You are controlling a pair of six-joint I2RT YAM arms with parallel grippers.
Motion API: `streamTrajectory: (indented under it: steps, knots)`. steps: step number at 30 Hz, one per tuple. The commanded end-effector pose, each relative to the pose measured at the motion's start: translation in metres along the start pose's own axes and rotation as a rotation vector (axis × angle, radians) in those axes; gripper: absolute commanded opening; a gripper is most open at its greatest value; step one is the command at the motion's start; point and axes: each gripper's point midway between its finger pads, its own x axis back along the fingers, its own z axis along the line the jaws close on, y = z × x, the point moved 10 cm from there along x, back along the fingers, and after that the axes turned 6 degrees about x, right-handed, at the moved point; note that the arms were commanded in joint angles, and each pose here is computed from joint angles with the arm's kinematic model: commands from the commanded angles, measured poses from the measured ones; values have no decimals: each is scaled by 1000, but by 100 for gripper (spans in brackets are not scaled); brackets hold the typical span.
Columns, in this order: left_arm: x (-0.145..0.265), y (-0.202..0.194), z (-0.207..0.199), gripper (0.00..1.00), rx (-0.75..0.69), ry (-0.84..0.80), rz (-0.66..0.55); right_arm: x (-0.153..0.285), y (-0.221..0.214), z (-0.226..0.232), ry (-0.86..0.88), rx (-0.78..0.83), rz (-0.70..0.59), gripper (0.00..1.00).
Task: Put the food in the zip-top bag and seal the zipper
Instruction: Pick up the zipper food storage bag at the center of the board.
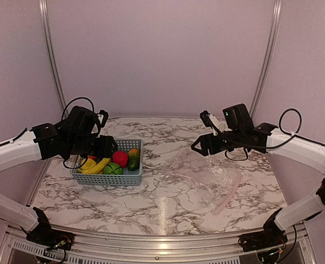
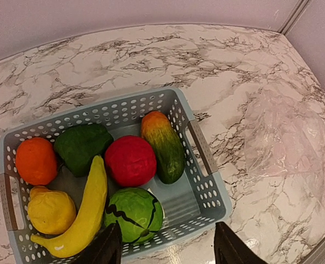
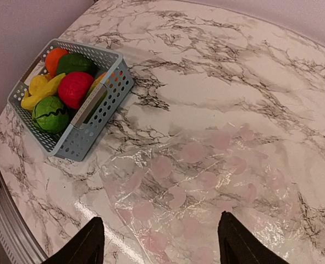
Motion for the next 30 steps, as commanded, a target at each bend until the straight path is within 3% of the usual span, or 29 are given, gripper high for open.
streamTrajectory:
  steps: [1, 7, 12, 18, 30]
  knots:
    - [1, -18, 9, 59, 135, 61, 101, -9, 3, 10, 109, -19, 5, 67]
    - [-2, -39, 21, 62, 215, 113, 132, -23, -5, 11, 119, -32, 62, 66]
    - [-10, -56, 24, 61, 240, 80, 169, -25, -28, 9, 88, -75, 195, 60]
    - [-15, -63, 21, 60, 214, 39, 181, -4, -63, 3, -78, -206, 334, 53]
    - [-40, -25, -56, 61, -78, -184, 158, 66, -123, -21, -298, -595, 228, 52]
